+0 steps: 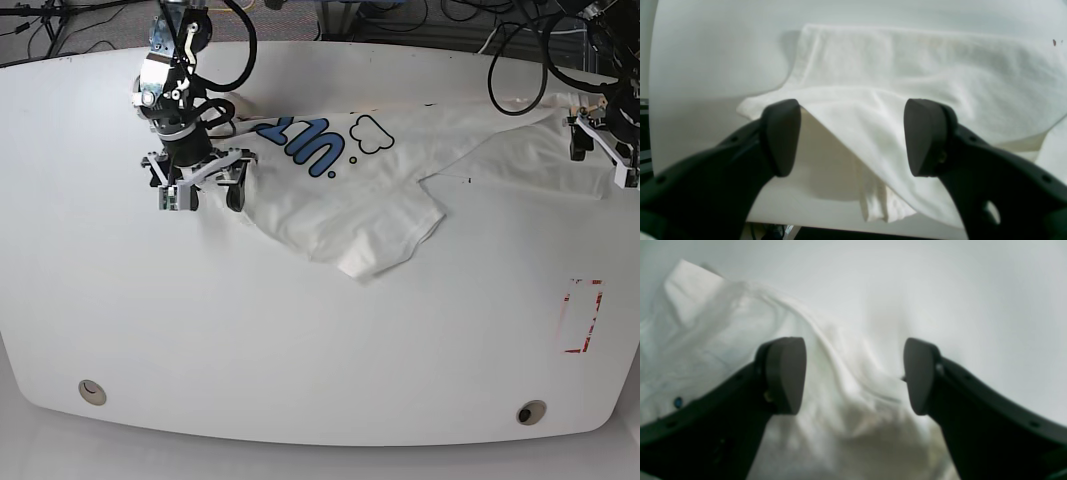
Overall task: Fold the T-shirt properly
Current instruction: 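Open both grippers to release the shirt, then move the right gripper down over the shirt's printed letters, then close the right gripper on the shirt fabric beside the letters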
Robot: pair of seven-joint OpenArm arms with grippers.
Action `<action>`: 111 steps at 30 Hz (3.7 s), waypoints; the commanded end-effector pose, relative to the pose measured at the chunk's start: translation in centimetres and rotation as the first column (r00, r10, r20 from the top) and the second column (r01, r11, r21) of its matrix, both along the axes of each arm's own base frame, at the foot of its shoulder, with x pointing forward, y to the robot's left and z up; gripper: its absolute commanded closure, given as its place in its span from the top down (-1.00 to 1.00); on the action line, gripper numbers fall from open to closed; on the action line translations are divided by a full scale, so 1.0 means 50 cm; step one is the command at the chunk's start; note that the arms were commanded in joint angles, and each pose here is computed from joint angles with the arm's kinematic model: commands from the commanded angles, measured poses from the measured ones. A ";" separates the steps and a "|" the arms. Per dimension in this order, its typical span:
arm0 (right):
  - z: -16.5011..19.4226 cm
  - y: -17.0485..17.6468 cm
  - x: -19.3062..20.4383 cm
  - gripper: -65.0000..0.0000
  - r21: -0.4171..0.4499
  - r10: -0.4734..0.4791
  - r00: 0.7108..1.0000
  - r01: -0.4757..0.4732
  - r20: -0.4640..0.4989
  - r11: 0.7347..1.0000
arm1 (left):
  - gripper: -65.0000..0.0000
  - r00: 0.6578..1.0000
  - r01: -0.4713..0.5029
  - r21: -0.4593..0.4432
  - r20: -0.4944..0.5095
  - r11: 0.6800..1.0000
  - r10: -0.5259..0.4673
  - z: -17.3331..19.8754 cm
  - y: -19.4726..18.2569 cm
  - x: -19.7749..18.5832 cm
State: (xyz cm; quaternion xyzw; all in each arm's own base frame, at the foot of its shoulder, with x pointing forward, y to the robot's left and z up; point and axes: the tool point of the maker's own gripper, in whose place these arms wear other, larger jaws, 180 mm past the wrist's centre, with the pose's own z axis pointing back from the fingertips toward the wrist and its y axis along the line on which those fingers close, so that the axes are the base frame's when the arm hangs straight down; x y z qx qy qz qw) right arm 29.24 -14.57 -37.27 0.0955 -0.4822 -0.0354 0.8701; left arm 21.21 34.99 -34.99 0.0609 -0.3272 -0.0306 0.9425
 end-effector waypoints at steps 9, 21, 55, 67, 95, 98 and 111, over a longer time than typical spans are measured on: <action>0.033 0.090 0.072 0.39 0.028 0.113 0.991 -0.115 0.065 0.993 | 0.36 0.998 0.001 0.039 0.058 0.999 -0.004 0.042 0.020 0.018; 0.012 0.127 0.032 0.40 0.059 0.172 0.985 -0.170 -0.031 0.984 | 0.39 0.999 -0.005 0.031 0.050 1.000 0.003 0.036 0.019 0.015; 0.044 0.259 0.136 0.35 0.086 0.318 0.945 -0.323 0.074 0.942 | 0.35 0.998 -0.042 0.049 0.047 0.998 0.040 0.042 0.039 -0.004; -0.018 0.156 0.107 0.20 0.090 0.192 0.981 -0.190 -0.012 0.978 | 0.36 0.995 -0.074 0.069 0.066 0.995 0.070 0.063 0.063 0.003; -0.074 0.209 0.133 0.27 0.120 0.270 0.958 -0.258 -0.100 0.959 | 0.33 0.993 -0.087 0.071 0.091 0.994 0.080 0.067 0.072 0.004; -0.069 0.226 0.133 0.30 0.113 0.296 0.950 -0.285 -0.096 0.952 | 0.34 0.992 -0.087 0.071 0.094 0.994 0.080 0.069 0.072 0.005; -0.056 0.247 0.133 0.28 0.098 0.333 0.940 -0.325 -0.078 0.941 | 0.33 0.993 -0.077 0.059 0.092 0.995 0.071 0.061 0.064 0.008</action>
